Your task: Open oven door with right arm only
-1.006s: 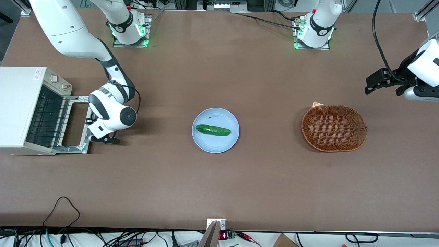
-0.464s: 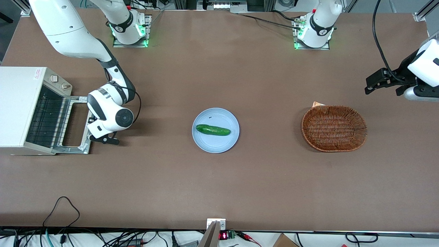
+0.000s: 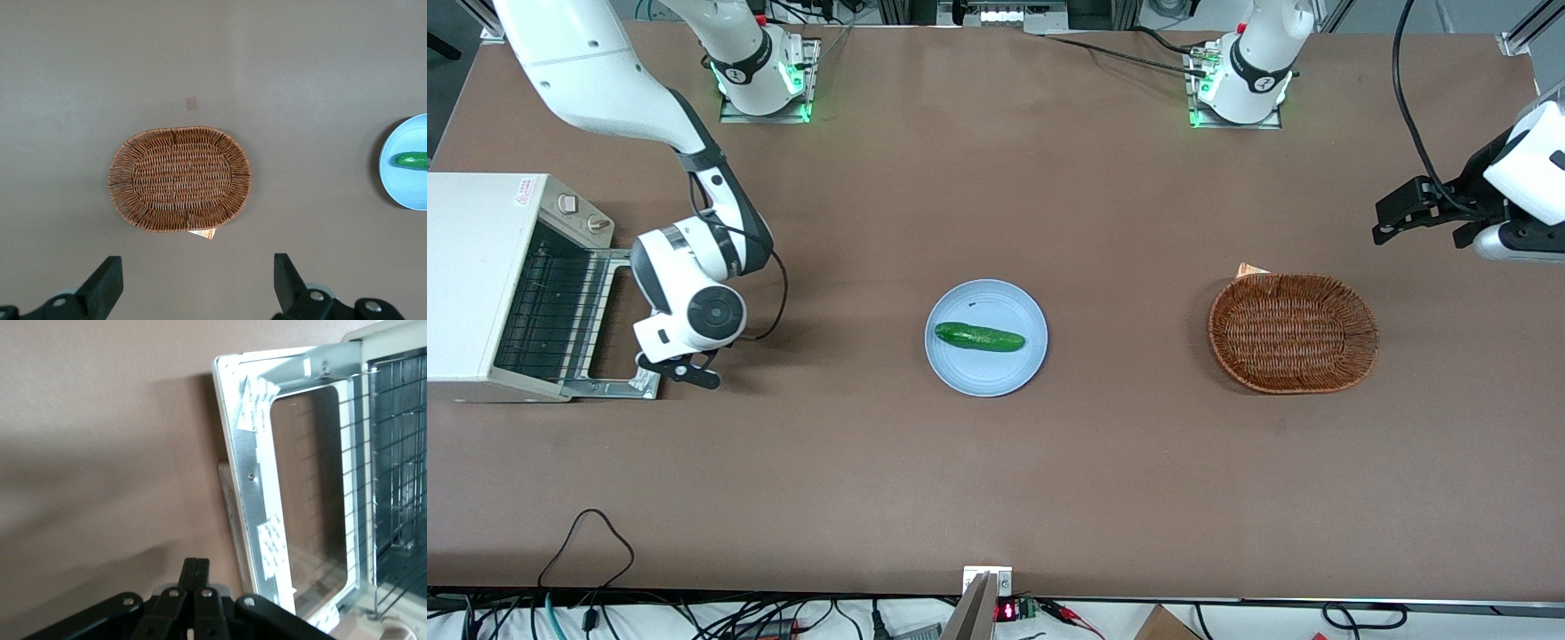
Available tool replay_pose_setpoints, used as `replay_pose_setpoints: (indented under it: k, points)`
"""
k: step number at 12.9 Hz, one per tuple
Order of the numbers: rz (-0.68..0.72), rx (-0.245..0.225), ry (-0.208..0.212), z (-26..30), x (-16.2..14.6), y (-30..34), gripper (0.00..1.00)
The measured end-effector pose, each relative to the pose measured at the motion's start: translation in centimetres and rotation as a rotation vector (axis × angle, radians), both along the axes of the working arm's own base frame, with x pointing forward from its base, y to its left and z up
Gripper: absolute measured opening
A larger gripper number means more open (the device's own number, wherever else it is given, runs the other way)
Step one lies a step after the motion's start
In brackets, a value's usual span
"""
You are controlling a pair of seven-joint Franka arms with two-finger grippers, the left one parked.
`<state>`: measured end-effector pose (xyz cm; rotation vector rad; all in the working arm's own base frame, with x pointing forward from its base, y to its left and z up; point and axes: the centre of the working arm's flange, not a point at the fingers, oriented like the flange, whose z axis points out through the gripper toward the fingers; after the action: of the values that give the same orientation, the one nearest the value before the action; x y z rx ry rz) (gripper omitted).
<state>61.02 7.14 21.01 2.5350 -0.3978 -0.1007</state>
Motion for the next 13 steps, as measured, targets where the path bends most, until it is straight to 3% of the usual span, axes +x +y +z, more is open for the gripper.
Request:
replay_pose_setpoints:
  k: [1, 3, 5, 6, 11, 13]
  points:
    - [-0.025, 0.022, -0.014, 1.6, 0.2, 0.0, 0.01]
    - [-0.058, 0.07, -0.003, 5.0, 0.3, -0.1, 0.01]
    - [-0.069, 0.121, 0.05, 9.0, 0.6, -0.2, 0.02]
    - [-0.066, 0.168, 0.085, 11.3, 1.0, -0.3, 0.04]
    - [0.003, 0.365, 0.186, 17.7, 2.5, -3.6, 0.59]
    - [0.026, 0.472, 0.194, 20.7, 2.6, -5.4, 0.81]
